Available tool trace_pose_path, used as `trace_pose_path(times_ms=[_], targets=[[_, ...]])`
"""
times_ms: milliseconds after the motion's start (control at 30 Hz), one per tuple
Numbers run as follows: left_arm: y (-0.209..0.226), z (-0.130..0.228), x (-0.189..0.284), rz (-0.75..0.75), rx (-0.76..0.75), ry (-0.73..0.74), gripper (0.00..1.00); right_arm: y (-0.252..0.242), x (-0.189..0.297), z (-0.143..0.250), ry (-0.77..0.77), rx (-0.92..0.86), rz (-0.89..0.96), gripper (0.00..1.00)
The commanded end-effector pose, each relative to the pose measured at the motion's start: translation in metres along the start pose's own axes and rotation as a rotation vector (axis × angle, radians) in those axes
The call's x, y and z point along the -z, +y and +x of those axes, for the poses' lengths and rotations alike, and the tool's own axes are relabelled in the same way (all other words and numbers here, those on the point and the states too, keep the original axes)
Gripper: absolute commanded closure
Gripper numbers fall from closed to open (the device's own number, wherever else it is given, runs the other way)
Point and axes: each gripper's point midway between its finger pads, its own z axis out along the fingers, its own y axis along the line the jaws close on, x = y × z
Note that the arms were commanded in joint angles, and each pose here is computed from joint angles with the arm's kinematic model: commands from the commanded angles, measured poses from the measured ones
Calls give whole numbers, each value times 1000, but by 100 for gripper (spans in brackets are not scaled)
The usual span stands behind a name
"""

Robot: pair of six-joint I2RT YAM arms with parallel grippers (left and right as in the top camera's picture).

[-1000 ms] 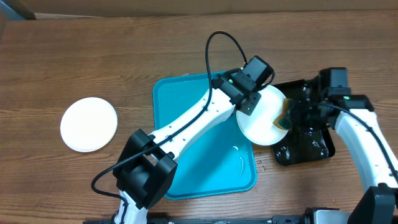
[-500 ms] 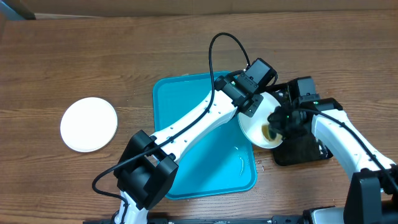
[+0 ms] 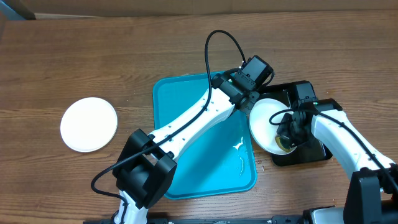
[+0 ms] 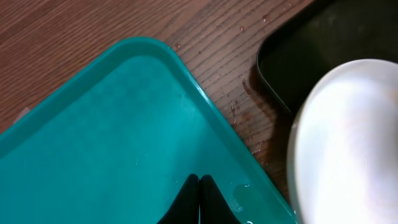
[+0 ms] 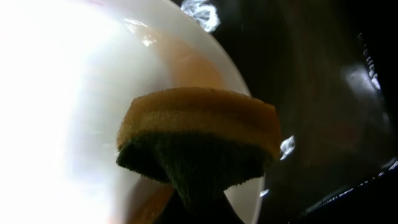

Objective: Clean dirty plates on tray and stack at the side

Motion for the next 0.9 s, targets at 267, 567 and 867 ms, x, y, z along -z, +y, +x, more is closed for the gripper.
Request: trace_pose_path(times_ms=[267,567,867], targets=[[-39,6,15,251,29,49,75,15,41,-31,-118,17,-93,96],[-62,18,13,381,234,156,61,-15,38,-44,-90,-69,-95,96],[-91,51,-24,445,262,309,62,-15,41,-43,-12,-41,-263,96]])
